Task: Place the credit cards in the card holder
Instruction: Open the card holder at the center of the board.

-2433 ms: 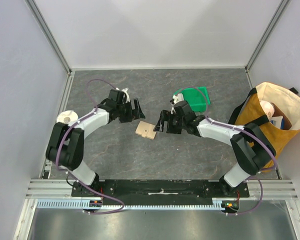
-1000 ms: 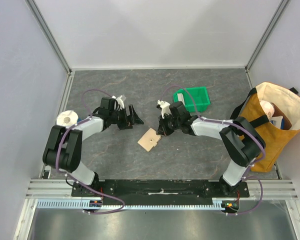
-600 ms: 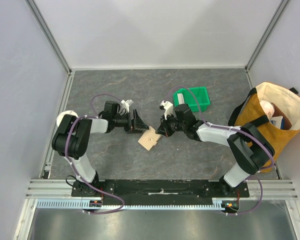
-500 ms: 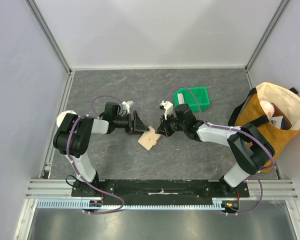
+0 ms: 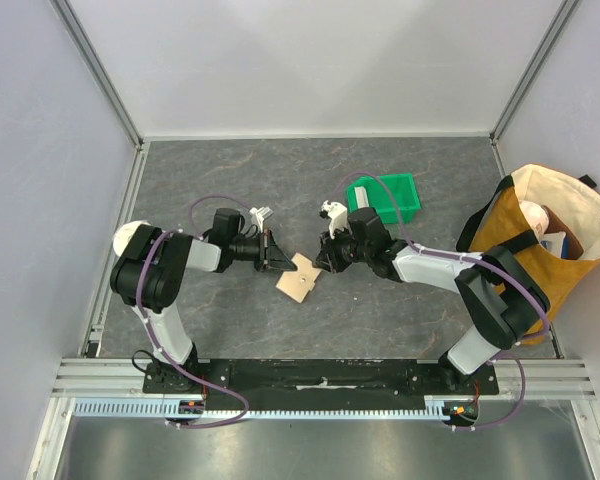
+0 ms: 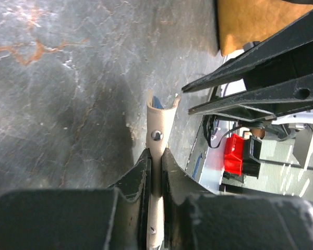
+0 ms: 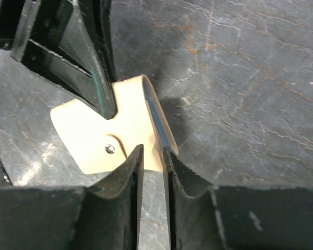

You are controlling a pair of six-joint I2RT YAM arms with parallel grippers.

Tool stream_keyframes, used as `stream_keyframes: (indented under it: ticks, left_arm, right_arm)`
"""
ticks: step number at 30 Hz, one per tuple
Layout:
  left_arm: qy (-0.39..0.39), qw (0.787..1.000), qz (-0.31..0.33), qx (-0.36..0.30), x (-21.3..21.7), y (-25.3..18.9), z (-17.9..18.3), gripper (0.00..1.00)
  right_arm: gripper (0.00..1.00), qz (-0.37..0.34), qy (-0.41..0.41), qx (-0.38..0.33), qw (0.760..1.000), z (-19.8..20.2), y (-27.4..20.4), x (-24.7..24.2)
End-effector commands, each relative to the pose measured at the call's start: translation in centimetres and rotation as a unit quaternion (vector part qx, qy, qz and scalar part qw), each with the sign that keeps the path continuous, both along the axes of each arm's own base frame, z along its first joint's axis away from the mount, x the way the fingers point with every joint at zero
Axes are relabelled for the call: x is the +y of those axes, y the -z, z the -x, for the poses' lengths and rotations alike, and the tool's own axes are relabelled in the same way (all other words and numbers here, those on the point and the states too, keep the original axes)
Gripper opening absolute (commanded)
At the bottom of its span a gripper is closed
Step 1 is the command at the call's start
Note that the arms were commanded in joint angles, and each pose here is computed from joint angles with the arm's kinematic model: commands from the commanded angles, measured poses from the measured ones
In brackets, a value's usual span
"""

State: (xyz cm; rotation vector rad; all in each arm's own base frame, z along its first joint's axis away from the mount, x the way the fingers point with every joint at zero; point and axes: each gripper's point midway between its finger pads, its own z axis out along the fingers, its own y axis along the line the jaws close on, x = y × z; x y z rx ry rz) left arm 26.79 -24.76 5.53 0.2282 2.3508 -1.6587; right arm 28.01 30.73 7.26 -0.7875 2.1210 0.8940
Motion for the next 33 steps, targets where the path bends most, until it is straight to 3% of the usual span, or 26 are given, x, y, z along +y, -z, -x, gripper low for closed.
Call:
stream_keyframes:
  ticks: [1,4,10,19,33]
  left_arm:
    - [0.003,0.999,-0.038,-0.017,0.0,0.4,-1.0,0.02]
    - [0.018,0.996,-0.082,-0.021,-0.2,1.3,-1.0,0.02]
    - [0.026,0.993,-0.110,-0.015,-0.4,2.6,-1.1,0.02]
    - [0.033,0.988,-0.152,-0.006,0.3,4.3,-1.5,0.02]
    - [0.014,0.988,-0.151,-0.007,0.0,4.0,-2.7,0.02]
  right_arm:
    - [0.39,0.029,0.053,-0.020,0.998,-1.8,-1.7,-1.2]
    - [0.48,0.021,0.064,-0.033,0.997,-1.8,-3.1,-1.7]
    - [0.52,-0.040,-0.014,0.047,0.998,1.1,-2.3,1.5]
    - [0.56,-0.028,-0.053,0.089,0.994,1.8,0.9,2.4]
    - [0.51,-0.013,-0.123,0.143,0.982,4.4,3.0,3.1]
